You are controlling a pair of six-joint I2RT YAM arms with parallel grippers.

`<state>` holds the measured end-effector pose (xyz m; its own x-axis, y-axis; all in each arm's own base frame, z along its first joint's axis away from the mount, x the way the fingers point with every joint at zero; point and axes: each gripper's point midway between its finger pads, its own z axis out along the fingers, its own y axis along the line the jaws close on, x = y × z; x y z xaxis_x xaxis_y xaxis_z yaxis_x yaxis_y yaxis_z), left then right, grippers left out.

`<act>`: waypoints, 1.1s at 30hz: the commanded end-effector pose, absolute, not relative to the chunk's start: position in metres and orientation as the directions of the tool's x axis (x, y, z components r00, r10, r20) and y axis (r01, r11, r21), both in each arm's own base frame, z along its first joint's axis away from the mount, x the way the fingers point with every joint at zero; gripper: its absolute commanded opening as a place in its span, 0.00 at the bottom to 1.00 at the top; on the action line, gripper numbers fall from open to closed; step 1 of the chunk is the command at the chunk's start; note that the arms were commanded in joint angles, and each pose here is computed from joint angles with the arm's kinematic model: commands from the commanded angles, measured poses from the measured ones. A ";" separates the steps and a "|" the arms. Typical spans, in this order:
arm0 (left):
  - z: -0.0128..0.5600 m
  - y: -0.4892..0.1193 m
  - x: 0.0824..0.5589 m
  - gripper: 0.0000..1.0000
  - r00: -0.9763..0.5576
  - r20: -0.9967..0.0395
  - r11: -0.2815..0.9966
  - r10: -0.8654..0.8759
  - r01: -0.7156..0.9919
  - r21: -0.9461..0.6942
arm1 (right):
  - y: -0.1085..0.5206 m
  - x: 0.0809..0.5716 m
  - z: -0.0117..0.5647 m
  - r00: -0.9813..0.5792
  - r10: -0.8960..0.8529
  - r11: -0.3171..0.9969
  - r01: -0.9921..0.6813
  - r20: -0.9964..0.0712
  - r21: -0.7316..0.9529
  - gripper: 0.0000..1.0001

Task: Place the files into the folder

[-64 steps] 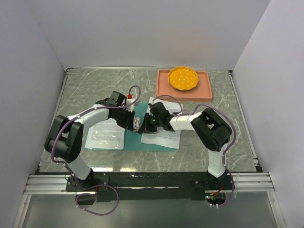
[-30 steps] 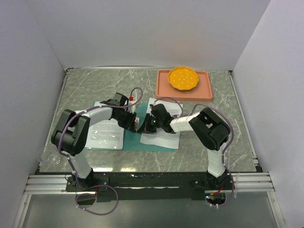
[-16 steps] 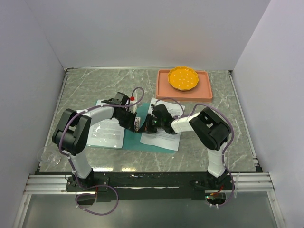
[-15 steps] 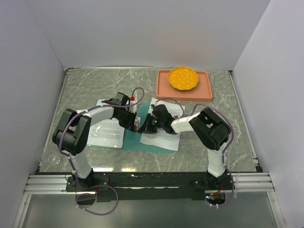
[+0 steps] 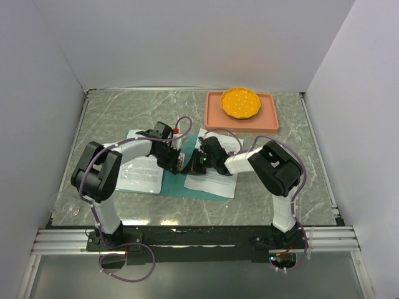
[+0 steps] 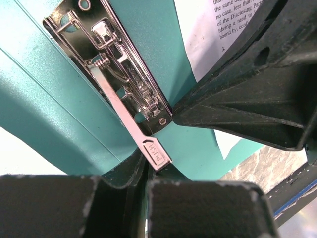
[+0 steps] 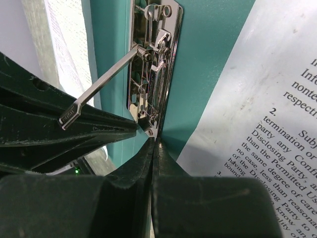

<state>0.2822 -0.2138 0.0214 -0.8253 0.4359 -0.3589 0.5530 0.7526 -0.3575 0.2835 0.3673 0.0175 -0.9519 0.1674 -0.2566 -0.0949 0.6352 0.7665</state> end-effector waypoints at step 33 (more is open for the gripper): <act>0.088 -0.176 0.441 0.14 -0.775 -0.584 0.861 0.243 0.449 -0.238 | 0.375 0.276 0.066 -0.894 0.116 0.479 -0.331 -0.433 0.813 0.00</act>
